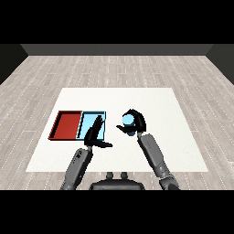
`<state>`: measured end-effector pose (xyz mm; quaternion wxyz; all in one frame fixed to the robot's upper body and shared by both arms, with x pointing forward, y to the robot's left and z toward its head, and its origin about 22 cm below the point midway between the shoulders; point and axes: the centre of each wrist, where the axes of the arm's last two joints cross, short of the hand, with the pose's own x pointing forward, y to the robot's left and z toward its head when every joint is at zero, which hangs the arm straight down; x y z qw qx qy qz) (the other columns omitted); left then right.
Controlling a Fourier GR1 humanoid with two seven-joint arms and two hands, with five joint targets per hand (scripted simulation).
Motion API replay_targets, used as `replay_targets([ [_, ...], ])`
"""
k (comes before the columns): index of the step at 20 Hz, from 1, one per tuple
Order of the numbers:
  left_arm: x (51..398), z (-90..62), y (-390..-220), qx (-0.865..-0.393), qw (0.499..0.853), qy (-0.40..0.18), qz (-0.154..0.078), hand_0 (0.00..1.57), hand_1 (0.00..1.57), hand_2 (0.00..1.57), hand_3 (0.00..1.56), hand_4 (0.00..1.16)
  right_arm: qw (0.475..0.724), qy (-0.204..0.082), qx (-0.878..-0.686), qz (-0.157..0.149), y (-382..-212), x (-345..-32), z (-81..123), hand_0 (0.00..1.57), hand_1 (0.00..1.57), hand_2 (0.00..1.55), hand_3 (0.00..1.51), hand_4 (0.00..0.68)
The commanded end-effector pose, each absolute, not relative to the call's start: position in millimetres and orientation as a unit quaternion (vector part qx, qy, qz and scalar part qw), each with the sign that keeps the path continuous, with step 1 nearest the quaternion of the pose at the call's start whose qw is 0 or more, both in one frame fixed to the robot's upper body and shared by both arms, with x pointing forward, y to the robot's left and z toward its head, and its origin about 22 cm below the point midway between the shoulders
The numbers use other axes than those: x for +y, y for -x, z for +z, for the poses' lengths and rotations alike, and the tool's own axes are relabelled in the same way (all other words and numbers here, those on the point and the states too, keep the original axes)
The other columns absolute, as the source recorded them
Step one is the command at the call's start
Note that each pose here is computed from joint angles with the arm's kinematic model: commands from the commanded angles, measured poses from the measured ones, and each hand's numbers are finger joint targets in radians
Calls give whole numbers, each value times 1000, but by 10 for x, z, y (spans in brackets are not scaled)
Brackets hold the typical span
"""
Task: Pick the blue can and put it in the blue box
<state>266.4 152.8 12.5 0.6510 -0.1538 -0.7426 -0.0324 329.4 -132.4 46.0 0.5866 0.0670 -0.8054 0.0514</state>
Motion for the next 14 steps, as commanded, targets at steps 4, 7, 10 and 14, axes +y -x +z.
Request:
replay_targets([
  [4,1260,101,-2910,-735,660,146,-51,0,0,0,0,0,577,-80,-810,65,-3178,-1215,563,1441,1441,1453,1431,606],
  [7,1138,22,-2882,-739,654,148,-65,0,0,0,0,0,565,-88,-816,87,-3235,-1084,688,1425,1425,1455,1423,624],
  [10,1018,-68,-2874,-732,663,142,-66,0,0,0,0,0,565,-87,-817,70,-3212,-1032,454,1420,1420,1458,1426,615],
  [14,1069,23,-2899,-733,662,149,-54,0,0,0,0,0,573,-82,-811,88,-3108,-926,483,1432,1432,1464,1425,608],
])
